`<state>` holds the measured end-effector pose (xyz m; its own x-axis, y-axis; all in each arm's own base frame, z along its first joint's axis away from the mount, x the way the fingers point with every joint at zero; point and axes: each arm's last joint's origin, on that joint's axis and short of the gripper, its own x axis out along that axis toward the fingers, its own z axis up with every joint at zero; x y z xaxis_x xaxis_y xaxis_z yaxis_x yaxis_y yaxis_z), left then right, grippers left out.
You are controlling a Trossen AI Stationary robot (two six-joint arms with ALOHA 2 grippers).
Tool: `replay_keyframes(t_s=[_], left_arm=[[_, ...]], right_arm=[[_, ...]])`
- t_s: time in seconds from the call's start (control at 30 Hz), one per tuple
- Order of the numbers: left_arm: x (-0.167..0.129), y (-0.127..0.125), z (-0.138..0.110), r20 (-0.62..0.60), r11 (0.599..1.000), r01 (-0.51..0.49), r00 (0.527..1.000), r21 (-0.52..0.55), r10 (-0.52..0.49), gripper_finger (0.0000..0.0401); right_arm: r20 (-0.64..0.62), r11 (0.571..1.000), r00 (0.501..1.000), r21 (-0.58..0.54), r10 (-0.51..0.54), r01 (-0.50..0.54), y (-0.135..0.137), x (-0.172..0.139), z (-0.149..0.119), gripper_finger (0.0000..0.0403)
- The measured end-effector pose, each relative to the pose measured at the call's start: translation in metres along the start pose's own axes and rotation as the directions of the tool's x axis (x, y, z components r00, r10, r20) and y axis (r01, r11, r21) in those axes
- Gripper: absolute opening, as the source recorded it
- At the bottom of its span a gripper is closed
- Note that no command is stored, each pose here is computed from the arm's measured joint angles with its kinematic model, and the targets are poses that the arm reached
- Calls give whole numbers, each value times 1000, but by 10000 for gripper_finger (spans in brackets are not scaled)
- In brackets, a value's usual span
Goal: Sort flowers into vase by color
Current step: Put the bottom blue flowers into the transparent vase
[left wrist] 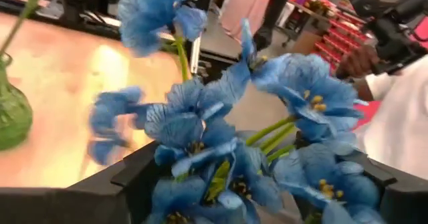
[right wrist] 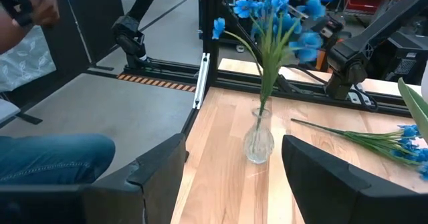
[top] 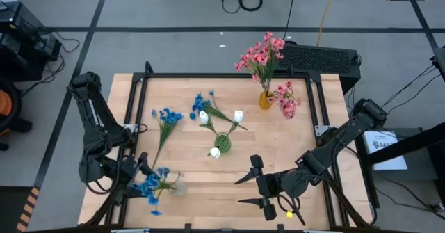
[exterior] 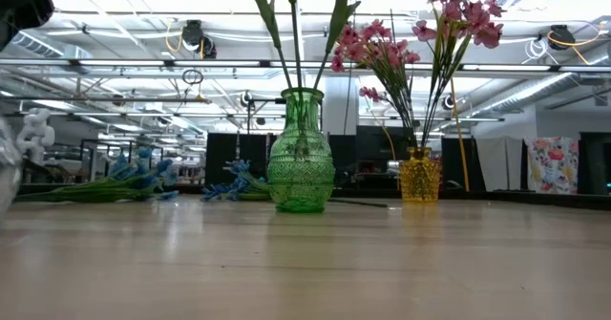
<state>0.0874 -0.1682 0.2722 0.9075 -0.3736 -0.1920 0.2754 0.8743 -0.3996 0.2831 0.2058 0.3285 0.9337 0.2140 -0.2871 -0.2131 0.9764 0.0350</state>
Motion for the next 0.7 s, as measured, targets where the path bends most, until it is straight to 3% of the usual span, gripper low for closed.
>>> replay_keyframes(t_s=[0.2,0.43,0.7], left_arm=[[4,4,3,15,998,-32,999,51,32,309],[4,8,9,43,999,-48,998,17,47,309],[-13,12,25,43,995,101,994,-12,-100,309]], right_arm=[[0,1000,1000,0,0,0,0,0,0,242],[-1,1000,1000,-2,0,0,0,0,0,242],[-2,1000,1000,-3,0,0,0,0,0,242]])
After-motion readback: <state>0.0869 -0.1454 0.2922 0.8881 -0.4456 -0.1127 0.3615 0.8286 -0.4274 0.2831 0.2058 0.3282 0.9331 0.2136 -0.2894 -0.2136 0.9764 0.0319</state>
